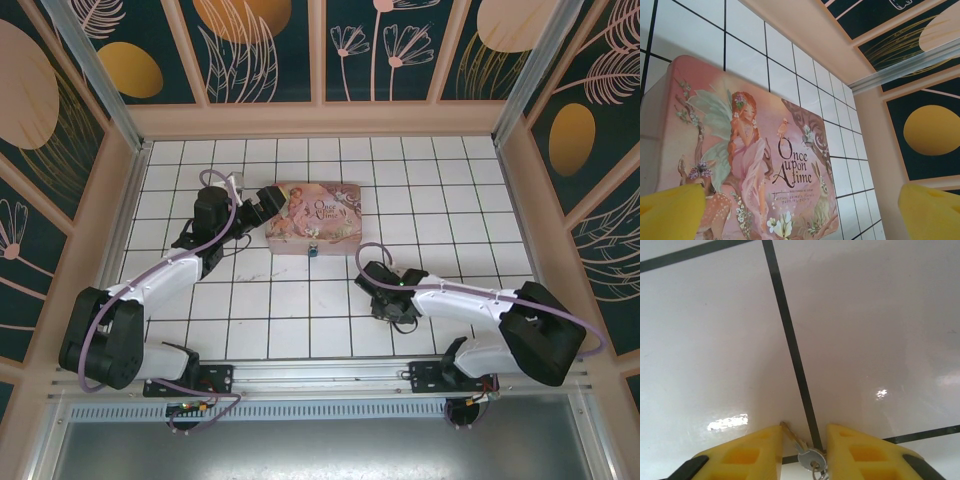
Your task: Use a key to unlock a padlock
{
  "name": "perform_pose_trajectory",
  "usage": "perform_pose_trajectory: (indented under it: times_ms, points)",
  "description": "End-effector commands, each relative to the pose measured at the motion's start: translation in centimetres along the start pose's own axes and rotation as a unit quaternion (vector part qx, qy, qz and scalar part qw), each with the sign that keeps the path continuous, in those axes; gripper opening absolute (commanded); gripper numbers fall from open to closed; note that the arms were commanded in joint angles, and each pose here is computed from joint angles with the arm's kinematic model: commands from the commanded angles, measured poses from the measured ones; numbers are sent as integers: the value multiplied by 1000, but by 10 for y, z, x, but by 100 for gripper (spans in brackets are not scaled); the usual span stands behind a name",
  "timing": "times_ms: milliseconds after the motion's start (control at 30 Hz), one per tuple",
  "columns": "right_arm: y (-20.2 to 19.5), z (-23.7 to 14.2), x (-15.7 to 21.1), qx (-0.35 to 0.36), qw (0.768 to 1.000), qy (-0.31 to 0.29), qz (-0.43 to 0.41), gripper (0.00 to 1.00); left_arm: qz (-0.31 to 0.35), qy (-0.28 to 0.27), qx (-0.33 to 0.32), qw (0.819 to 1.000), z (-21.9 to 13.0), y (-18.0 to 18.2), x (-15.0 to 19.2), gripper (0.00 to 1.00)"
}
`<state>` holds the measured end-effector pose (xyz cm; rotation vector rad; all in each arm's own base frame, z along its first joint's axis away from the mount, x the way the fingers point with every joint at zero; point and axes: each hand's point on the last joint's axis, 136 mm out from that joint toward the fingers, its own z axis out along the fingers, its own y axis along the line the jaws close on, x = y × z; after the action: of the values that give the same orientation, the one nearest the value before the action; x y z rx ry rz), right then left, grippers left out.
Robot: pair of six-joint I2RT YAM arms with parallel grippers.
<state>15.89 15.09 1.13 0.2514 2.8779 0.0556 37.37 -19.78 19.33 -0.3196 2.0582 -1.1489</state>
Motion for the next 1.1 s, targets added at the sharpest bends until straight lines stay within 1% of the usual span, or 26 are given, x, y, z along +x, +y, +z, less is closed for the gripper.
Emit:
perform_pose_trajectory:
  times_ms: [0, 133, 267, 400, 500, 633, 800, 1067]
  points:
    - [-14, 15, 24, 15, 999, 40, -6, 24, -1, 0, 13, 1000, 2, -3, 2, 99]
    - [-13, 21, 27, 4, 999, 42, 3, 14, -3, 2, 13, 1000, 2, -2, 4, 98]
    - [-7, 23, 25, -9, 999, 39, 6, 0, -4, 5, 10, 1000, 1, 1, 6, 99]
    - [4, 21, 16, -19, 999, 29, 1, 0, -4, 4, 8, 1000, 2, 2, 6, 99]
    - [18, 14, 2, -31, 999, 13, -4, 0, -5, 6, 5, 1000, 3, 4, 7, 98]
    - [46, -4, -24, -64, 998, -20, -4, 0, -3, 9, 2, 1000, 4, 6, 8, 99]
    - [72, -24, -48, -102, 993, -52, -2, 0, -2, 17, -1, 1000, 6, 8, 11, 99]
    - [109, -61, -84, -154, 983, -102, 1, 0, -29, 9, 6, 1000, 7, 10, 11, 99]
